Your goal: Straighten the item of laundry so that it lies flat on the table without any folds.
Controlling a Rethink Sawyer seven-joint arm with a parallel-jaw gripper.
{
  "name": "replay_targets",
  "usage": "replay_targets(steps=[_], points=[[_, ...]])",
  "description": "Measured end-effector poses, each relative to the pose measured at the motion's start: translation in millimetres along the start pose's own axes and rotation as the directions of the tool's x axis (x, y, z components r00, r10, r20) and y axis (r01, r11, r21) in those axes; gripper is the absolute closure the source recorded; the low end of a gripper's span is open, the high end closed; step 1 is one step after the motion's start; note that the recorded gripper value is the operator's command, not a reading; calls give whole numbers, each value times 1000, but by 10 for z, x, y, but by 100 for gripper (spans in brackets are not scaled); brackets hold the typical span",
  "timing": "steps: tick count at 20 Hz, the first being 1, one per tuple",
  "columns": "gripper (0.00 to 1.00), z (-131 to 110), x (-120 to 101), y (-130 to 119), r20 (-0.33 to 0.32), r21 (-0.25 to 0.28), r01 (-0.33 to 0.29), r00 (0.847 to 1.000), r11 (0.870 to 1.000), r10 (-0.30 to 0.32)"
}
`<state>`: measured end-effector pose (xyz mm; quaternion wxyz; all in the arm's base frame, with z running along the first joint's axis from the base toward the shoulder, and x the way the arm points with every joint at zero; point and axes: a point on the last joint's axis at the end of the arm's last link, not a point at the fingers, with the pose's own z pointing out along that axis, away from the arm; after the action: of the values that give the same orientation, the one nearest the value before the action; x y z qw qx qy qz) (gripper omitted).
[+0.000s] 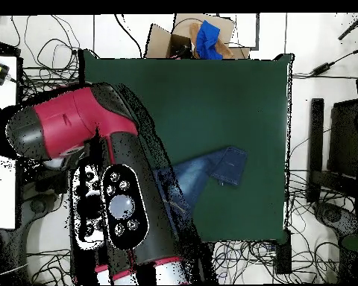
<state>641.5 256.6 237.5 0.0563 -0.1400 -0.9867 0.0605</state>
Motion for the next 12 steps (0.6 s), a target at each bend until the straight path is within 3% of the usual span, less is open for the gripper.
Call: replay_targets(steps=[4, 12], points=[[100, 61, -59, -89, -5, 11, -28, 1000, 1000, 28], [100, 209, -421, -578, -25, 19, -117, 993, 993, 118]])
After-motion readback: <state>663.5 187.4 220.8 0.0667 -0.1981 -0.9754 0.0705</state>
